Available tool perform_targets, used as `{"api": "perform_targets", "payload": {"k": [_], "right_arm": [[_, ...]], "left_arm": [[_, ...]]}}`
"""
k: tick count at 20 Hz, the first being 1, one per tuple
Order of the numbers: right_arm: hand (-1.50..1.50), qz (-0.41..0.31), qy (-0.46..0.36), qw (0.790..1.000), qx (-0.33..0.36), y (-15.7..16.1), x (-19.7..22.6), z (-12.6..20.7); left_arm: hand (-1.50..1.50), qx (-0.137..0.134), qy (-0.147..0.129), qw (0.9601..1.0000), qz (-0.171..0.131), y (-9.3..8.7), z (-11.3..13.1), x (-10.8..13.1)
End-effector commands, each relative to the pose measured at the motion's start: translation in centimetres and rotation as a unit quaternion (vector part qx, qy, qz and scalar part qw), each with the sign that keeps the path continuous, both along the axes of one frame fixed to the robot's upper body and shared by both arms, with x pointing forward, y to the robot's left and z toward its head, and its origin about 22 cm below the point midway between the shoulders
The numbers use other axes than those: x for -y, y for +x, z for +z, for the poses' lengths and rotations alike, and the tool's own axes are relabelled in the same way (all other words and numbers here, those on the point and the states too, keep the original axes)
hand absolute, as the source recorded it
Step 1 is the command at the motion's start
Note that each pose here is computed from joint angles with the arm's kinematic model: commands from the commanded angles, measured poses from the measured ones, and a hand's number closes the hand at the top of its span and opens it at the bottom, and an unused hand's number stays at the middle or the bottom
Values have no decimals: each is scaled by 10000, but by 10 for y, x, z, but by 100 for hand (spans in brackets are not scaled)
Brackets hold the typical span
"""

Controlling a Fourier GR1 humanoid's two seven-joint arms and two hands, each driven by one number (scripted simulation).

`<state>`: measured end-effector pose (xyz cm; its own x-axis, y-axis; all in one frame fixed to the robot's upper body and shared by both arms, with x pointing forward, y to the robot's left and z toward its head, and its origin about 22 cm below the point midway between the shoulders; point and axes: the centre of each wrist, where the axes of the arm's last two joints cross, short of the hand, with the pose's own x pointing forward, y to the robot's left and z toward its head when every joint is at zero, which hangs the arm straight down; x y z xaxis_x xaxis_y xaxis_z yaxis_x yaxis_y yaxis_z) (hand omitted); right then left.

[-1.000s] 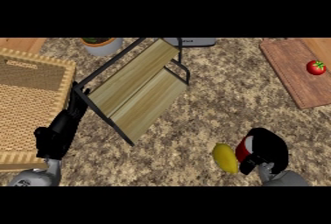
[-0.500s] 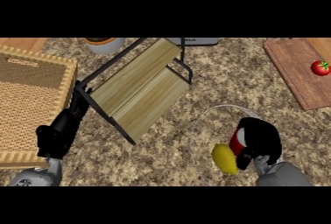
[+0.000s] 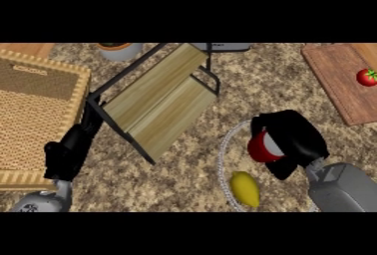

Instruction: Pick the can from the placemat and place it in the tiered shelf

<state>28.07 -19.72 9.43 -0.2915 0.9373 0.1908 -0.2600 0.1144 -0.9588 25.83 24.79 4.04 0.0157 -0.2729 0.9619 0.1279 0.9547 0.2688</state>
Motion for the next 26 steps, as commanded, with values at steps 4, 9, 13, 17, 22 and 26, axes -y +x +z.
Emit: {"api": "perform_targets", "payload": {"k": [4, 9, 13, 17, 22, 26], "right_arm": [[150, 532, 828, 9888, 1124, 19, 24, 70], [150, 544, 2229, 9636, 1372, 17, 29, 107], [150, 433, 2309, 9608, 1473, 31, 14, 135], [150, 258, 2344, 9586, 1597, 53, -21, 162], [150, -22, 2271, 9580, 1753, 77, -43, 177], [150, -55, 2353, 9580, 1641, 118, -64, 181]], "left_arm": [[0, -1034, -14, 9943, 246, -27, -56, -11], [0, -1057, 14, 9940, 297, -29, -47, -15], [0, -1033, -28, 9945, 198, -22, -50, -14], [0, -944, 55, 9955, 24, -12, -45, -4], [0, -993, 76, 9950, -32, -17, -53, -7], [0, -935, 23, 9956, -18, -11, -64, -5]]}}
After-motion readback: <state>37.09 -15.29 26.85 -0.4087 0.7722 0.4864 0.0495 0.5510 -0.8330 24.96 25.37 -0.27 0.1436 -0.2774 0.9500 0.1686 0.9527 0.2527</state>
